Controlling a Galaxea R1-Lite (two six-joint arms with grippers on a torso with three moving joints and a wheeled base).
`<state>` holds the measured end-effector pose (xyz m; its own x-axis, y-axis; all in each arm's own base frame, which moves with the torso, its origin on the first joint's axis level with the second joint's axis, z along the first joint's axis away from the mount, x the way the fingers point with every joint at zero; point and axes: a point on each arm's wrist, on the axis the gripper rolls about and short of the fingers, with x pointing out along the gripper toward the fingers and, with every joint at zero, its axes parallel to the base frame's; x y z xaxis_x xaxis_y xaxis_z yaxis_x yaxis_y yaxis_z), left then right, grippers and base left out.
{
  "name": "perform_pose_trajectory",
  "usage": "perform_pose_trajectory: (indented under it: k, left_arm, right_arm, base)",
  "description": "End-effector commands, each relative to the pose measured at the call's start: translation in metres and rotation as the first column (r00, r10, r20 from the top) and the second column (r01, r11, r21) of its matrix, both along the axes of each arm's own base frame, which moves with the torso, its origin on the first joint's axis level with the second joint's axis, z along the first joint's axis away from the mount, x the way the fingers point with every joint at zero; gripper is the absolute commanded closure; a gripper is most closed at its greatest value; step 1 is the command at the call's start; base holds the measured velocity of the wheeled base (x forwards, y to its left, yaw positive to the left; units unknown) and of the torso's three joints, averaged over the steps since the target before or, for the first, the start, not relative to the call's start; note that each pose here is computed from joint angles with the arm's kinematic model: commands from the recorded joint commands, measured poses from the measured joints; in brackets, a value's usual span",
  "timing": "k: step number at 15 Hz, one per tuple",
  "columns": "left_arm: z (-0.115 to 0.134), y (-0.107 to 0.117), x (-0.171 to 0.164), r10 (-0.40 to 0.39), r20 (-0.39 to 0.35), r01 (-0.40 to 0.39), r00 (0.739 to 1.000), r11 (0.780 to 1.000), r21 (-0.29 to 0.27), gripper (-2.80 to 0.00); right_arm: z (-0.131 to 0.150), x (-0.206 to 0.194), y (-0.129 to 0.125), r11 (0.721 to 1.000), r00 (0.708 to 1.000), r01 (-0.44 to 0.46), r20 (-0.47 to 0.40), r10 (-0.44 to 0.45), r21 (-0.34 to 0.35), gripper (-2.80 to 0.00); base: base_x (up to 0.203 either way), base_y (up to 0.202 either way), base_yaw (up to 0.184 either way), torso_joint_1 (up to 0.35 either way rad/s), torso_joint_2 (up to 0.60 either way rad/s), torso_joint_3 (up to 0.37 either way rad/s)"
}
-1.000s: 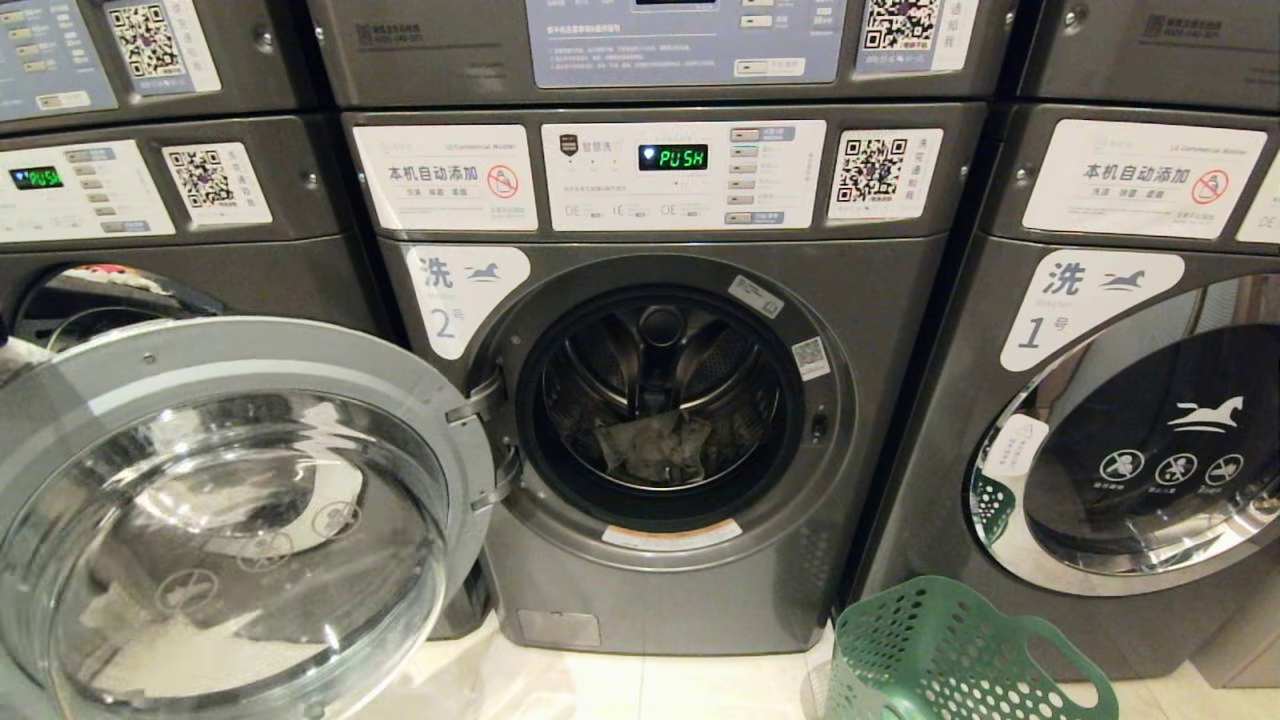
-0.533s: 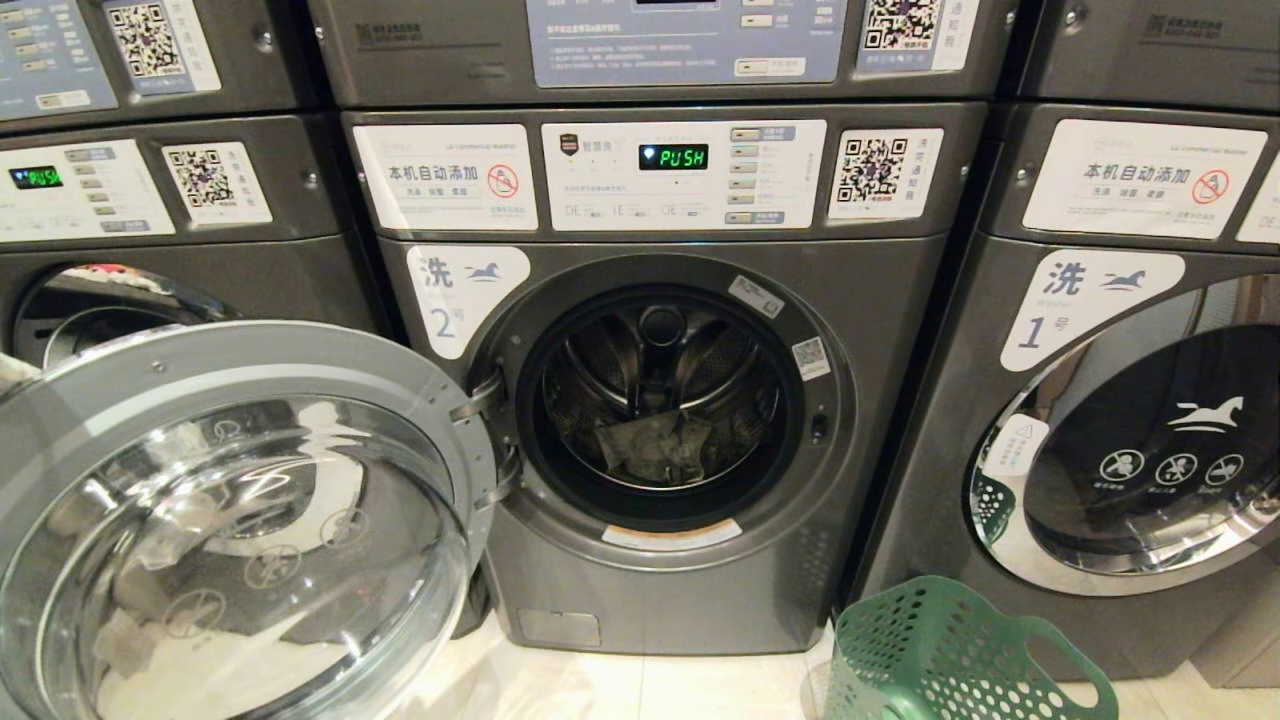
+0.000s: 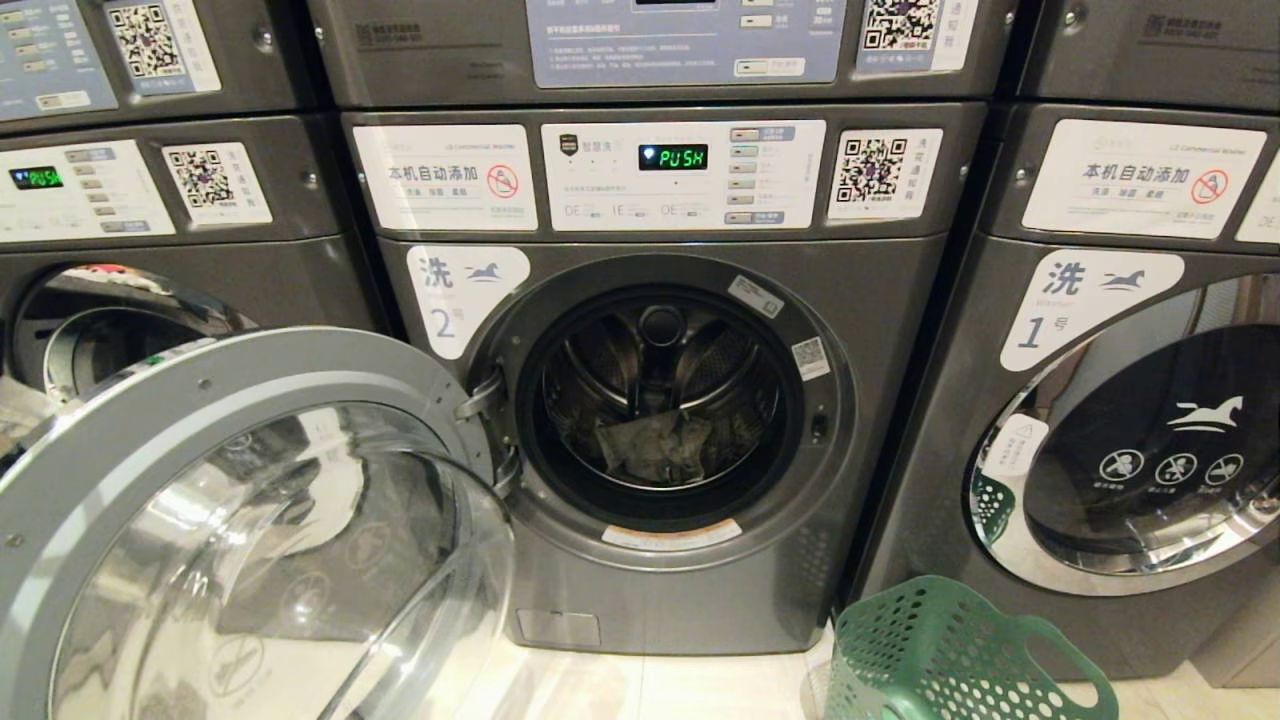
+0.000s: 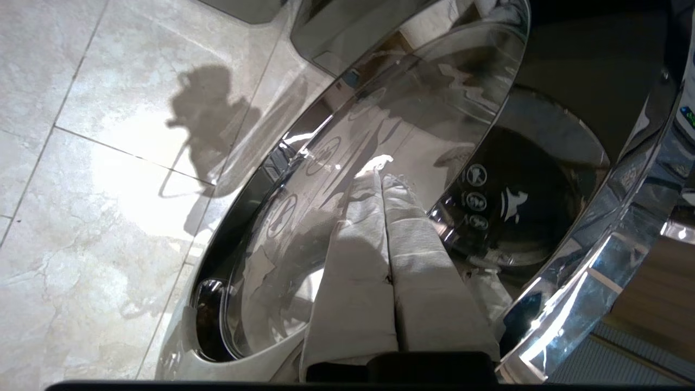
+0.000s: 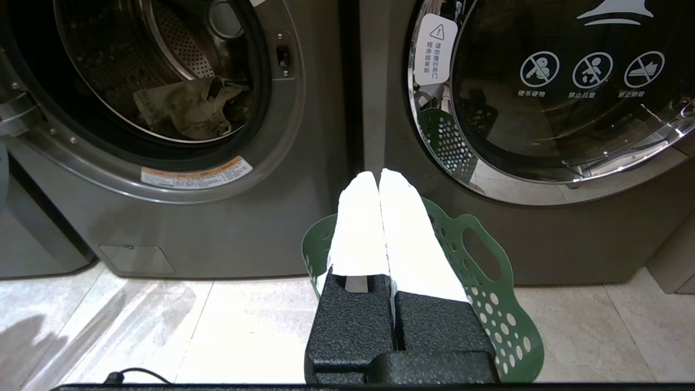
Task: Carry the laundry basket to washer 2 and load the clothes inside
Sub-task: Close the washing machine door with the left hand
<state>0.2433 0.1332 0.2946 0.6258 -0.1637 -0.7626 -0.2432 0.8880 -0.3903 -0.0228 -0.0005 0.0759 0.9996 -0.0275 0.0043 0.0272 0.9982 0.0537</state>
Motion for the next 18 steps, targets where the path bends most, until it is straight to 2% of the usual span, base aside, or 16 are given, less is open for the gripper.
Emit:
perform_pose_trajectory:
  k: [1,8,18]
  left_arm:
    - [0.001,-0.009,-0.007,-0.017,-0.006,0.017,1.000,1.000,-0.005,0.00]
    - [-0.005,-0.050,-0.016,-0.145,-0.040,0.144,0.989,0.989,-0.028,0.00]
    - [-0.007,-0.074,-0.017,-0.235,-0.047,0.234,0.971,0.972,-0.036,0.00]
  right_arm:
    - [0.000,0.000,0.000,1.000,1.000,0.000,-0.001,0.000,0.000,0.00]
    - [0.000,0.000,0.000,1.000,1.000,0.000,-0.001,0.000,0.000,0.00]
    - [0.000,0.000,0.000,1.000,1.000,0.000,-0.001,0.000,0.000,0.00]
  base:
    - [0.000,0.000,0.000,0.000,0.00,0.000]
    - [0.000,0.000,0.000,0.000,0.00,0.000]
    - [0.000,0.000,0.000,0.000,0.00,0.000]
